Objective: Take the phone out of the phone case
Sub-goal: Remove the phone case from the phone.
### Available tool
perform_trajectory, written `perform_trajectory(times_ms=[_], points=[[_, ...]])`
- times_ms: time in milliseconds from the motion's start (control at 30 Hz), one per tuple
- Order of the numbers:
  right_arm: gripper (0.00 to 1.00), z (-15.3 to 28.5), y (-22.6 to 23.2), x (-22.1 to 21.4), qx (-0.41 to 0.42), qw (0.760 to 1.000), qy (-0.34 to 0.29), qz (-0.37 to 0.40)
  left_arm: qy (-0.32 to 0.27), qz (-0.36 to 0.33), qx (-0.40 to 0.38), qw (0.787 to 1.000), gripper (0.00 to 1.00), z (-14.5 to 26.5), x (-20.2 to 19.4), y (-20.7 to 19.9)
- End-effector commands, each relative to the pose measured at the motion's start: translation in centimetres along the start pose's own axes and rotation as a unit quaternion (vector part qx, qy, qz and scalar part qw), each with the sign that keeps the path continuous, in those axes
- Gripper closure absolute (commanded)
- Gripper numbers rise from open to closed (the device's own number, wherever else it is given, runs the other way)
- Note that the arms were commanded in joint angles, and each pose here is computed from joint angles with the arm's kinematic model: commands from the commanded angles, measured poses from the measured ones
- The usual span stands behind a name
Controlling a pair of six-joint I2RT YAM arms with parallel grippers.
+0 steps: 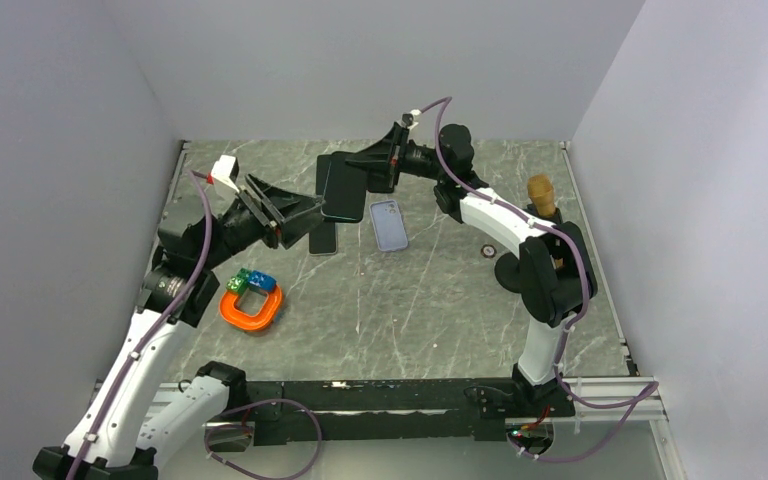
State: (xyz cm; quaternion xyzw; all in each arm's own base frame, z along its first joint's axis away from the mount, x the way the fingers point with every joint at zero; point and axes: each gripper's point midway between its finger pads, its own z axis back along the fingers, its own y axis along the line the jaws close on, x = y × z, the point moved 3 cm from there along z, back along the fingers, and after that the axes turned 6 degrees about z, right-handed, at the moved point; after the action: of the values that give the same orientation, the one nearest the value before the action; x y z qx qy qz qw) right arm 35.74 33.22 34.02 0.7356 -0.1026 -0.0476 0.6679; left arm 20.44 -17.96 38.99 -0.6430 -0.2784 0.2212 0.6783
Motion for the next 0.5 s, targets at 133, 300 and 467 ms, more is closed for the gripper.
perform_trajectory(times_ms=[133, 300, 467], points=[[1.0, 0.5, 5.4, -0.6, 0.063, 0.997, -0.004, 0.034, -0.012, -0.004, -0.004, 1.0, 0.4, -0.3, 0.5, -0.2], [1.0, 0.5, 5.5, -0.7, 0.068, 0.997, -0.001, 0.03, -0.018, -0.004, 0.004, 1.0, 0.4, -0.3, 0.6, 0.4], [1.0, 0.6, 5.8, -1.0, 0.071, 0.997, 0.005, 0.033, -0.025, -0.005, 0.007, 1.0, 0.4, -0.5, 0.9, 0.3]])
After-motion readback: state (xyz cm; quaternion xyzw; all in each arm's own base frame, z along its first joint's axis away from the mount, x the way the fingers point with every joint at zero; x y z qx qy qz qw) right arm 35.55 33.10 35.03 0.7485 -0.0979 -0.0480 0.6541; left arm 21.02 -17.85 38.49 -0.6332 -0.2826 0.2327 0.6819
